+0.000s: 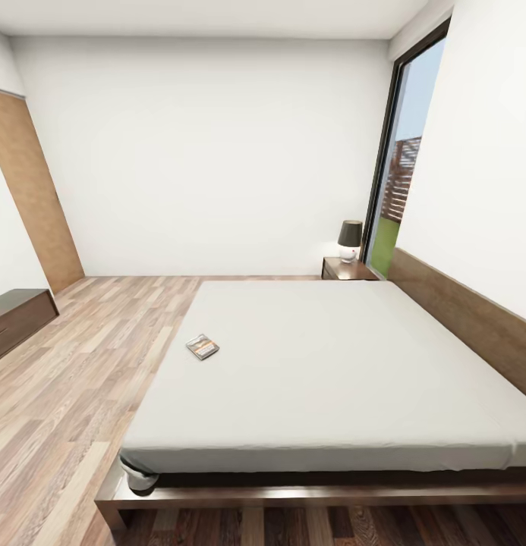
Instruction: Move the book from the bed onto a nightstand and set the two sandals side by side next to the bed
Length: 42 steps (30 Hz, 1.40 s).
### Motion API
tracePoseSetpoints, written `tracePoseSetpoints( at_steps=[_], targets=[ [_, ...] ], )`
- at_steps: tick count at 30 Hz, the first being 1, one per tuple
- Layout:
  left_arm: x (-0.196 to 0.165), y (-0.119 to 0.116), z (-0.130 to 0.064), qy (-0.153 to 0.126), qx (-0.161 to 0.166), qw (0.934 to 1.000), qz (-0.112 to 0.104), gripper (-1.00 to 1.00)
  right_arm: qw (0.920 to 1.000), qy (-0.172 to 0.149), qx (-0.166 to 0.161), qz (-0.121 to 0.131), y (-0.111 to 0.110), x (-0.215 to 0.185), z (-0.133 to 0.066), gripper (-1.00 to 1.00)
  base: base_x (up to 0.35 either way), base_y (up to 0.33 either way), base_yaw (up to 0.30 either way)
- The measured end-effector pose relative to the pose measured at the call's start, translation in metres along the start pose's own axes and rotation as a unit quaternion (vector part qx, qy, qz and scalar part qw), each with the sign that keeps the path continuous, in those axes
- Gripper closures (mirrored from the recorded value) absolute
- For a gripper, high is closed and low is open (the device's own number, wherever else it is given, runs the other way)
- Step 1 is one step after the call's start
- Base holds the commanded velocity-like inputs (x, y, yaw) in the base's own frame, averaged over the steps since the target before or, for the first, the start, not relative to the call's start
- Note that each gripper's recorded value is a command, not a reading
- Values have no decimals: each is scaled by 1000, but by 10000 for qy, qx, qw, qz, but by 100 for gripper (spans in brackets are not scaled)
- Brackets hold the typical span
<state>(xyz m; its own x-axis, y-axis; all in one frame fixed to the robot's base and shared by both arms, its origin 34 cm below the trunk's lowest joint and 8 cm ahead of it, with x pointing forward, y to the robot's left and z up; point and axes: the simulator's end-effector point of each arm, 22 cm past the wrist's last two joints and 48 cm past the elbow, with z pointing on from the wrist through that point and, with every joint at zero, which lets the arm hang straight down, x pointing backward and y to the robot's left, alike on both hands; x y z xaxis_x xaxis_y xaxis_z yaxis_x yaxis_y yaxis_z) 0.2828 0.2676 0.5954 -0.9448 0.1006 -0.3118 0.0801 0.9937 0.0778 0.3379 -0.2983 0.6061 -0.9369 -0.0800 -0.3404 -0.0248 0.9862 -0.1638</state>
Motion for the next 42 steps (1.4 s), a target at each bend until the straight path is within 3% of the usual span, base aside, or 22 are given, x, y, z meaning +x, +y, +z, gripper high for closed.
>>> tracePoseSetpoints(
  at_steps=[27, 42],
  targets=[
    [-14, -6, 31, -171, 45, 9998, -13, 100, 10000, 2, 5, 4, 4, 4, 29, 100, 0, 0, 0],
    [-38, -5, 51, -408, 48, 9992, -10, 100, 10000, -18, 6, 31, 8, 5, 48, 100, 0, 0, 0]
  ],
)
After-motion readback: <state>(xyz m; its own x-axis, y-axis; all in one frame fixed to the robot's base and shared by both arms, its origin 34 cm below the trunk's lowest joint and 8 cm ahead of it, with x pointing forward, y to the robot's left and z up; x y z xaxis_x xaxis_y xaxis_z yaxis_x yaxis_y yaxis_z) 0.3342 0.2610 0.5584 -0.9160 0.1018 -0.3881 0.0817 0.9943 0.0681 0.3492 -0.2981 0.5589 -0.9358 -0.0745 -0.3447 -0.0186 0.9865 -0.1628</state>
